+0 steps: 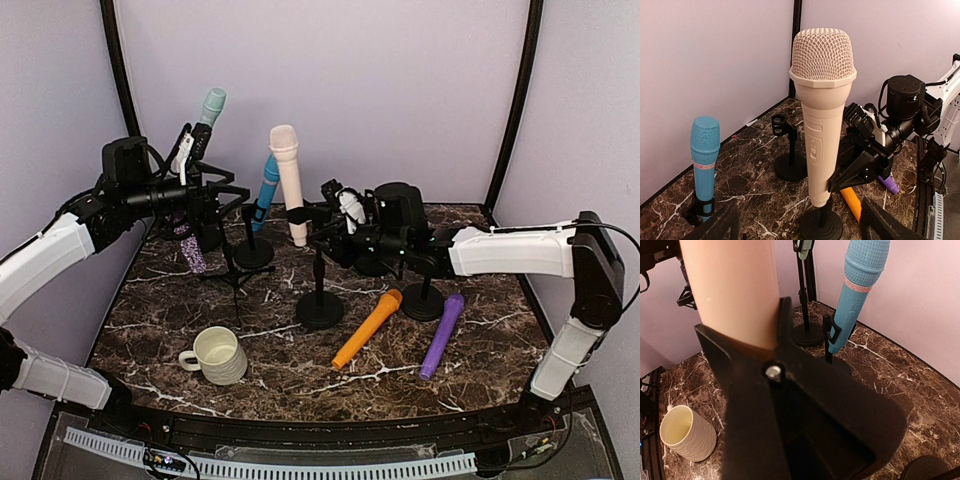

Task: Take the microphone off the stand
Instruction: Place the microphone stand with the microphone at the center of the board, then adjust the microphone stand with the microphone at the center of the board.

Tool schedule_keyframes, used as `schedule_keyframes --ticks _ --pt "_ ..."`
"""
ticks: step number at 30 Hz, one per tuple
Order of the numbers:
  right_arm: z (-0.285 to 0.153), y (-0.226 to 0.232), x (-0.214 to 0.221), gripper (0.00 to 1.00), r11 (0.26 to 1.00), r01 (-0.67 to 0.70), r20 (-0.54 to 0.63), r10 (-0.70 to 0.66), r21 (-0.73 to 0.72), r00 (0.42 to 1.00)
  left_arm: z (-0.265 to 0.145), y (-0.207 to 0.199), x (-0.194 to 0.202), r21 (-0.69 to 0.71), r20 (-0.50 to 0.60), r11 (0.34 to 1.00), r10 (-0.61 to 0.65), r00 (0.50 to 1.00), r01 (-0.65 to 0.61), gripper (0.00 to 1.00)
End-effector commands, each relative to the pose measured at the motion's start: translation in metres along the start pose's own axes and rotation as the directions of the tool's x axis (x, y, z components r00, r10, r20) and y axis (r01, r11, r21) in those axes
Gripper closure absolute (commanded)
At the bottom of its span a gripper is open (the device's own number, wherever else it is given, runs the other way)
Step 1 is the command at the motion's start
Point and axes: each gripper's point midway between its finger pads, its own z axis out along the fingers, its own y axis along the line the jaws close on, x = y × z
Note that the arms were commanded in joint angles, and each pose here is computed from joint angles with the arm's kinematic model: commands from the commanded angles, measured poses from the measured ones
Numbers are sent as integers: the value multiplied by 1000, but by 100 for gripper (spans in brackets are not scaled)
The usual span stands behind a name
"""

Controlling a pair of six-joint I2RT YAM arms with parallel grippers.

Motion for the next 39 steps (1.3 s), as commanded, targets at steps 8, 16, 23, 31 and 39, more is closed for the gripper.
schedule_keyframes --ticks 8,16,23,31,39 --pt "-16 26 -33 85 997 47 114 -40 -57 993 -5 -21 -9 112 56 992 43 998 -49 15" --pt "-39 23 -28 28 1000 21 109 -19 -19 994 -2 -27 -8 141 55 989 41 998 -48 15" --pt "-68 23 -27 18 1000 11 107 -8 -23 994 4 -38 -8 180 56 983 26 998 -35 15" --pt "-79 31 -43 16 989 29 96 -15 -146 995 23 -51 -18 205 42 979 16 999 -24 15" --pt "-61 38 -53 16 967 79 55 -68 -243 996 40 -48 -17 184 12 983 -7 1000 4 14"
